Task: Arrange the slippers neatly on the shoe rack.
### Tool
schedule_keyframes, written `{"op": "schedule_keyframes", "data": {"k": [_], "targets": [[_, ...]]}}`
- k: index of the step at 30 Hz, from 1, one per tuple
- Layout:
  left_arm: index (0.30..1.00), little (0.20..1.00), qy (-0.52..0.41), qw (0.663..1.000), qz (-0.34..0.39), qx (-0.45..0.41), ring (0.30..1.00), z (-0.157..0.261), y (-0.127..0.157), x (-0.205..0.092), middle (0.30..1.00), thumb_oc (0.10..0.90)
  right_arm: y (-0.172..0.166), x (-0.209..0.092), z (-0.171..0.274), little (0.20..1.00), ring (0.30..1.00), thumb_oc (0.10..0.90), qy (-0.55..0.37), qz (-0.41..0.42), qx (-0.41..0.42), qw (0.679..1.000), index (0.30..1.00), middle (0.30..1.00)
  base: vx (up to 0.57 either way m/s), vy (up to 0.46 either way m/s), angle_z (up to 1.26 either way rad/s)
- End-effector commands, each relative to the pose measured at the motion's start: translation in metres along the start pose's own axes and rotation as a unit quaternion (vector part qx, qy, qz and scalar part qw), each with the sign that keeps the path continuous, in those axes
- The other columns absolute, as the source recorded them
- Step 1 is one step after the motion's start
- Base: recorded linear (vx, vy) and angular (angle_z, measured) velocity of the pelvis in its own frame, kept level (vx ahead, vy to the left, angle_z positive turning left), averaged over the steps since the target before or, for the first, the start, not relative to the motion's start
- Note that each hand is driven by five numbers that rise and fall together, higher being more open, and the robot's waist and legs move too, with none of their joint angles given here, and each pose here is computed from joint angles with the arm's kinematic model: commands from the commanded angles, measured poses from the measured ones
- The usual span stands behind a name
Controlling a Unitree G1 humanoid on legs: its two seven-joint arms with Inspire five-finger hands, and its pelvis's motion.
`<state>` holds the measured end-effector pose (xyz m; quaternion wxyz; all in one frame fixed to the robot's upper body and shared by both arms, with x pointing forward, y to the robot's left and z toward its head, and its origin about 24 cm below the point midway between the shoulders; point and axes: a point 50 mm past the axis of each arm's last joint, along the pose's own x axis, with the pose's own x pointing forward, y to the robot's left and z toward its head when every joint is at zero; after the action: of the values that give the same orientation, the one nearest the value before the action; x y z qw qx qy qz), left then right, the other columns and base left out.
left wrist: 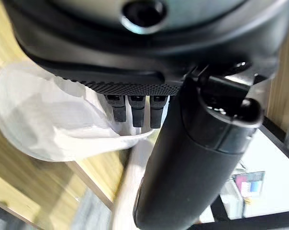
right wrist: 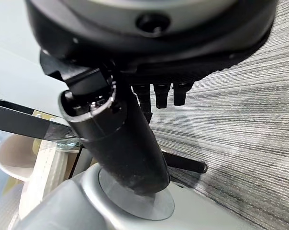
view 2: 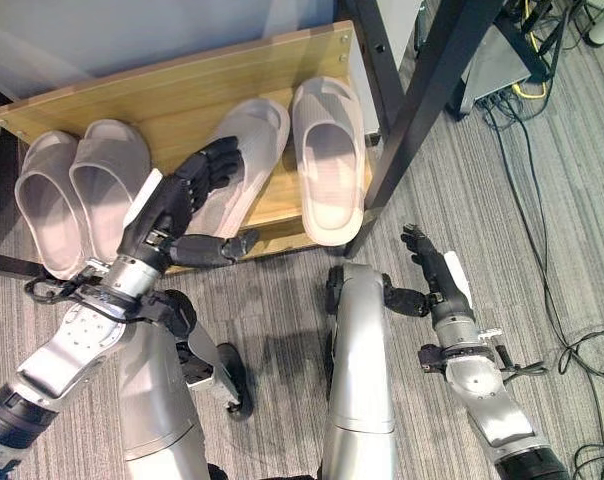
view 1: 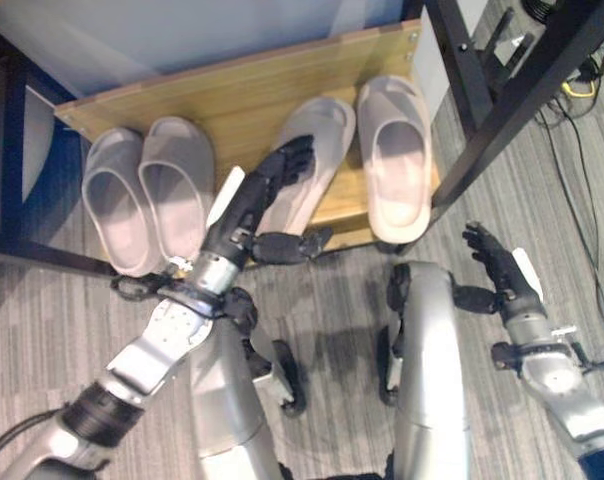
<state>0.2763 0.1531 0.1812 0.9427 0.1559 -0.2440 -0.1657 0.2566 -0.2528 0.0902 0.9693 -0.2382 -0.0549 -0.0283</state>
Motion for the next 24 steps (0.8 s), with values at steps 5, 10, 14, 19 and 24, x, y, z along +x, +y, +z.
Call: {"op": "schedule_keyframes", "data": {"k": [5, 10, 14, 19, 24], "targets": [[0.9, 0.9, -0.174, 0.983, -0.045, -0.032, 0.9, 0.063, -0.026, 0.035, 0.9, 0.8, 0.005, 0.02, 0.069, 0.9, 0.9, 0.8, -0.17, 0.015, 0.007, 0.985, 0.9, 0.9, 0.0, 0.0, 0.0], [0.9, 0.9, -0.178, 0.983, -0.036, -0.034, 0.9, 0.064, -0.027, 0.042, 0.9, 0.8, 0.007, 0.024, 0.072, 0.9, 0.9, 0.8, -0.175, 0.016, 0.006, 0.984, 0.9, 0.9, 0.0, 0.0, 0.0], [0.9, 0.9, -0.182, 0.982, -0.025, -0.032, 0.9, 0.065, -0.021, 0.042, 0.9, 0.8, 0.007, 0.024, 0.072, 0.9, 0.9, 0.8, -0.175, 0.013, 0.006, 0.985, 0.9, 0.9, 0.0, 0.0, 0.0], [0.9, 0.9, -0.192, 0.981, -0.001, -0.035, 0.9, 0.069, -0.007, 0.033, 0.9, 0.8, 0.005, 0.022, 0.07, 0.9, 0.9, 0.8, -0.174, 0.01, 0.007, 0.985, 0.9, 0.9, 0.0, 0.0, 0.0], [0.9, 0.9, -0.214, 0.975, 0.041, -0.036, 0.9, 0.078, 0.013, 0.014, 0.9, 0.8, 0.002, 0.013, 0.068, 0.9, 0.9, 0.8, -0.174, 0.005, 0.01, 0.985, 0.9, 0.9, 0.0, 0.0, 0.0]]}}
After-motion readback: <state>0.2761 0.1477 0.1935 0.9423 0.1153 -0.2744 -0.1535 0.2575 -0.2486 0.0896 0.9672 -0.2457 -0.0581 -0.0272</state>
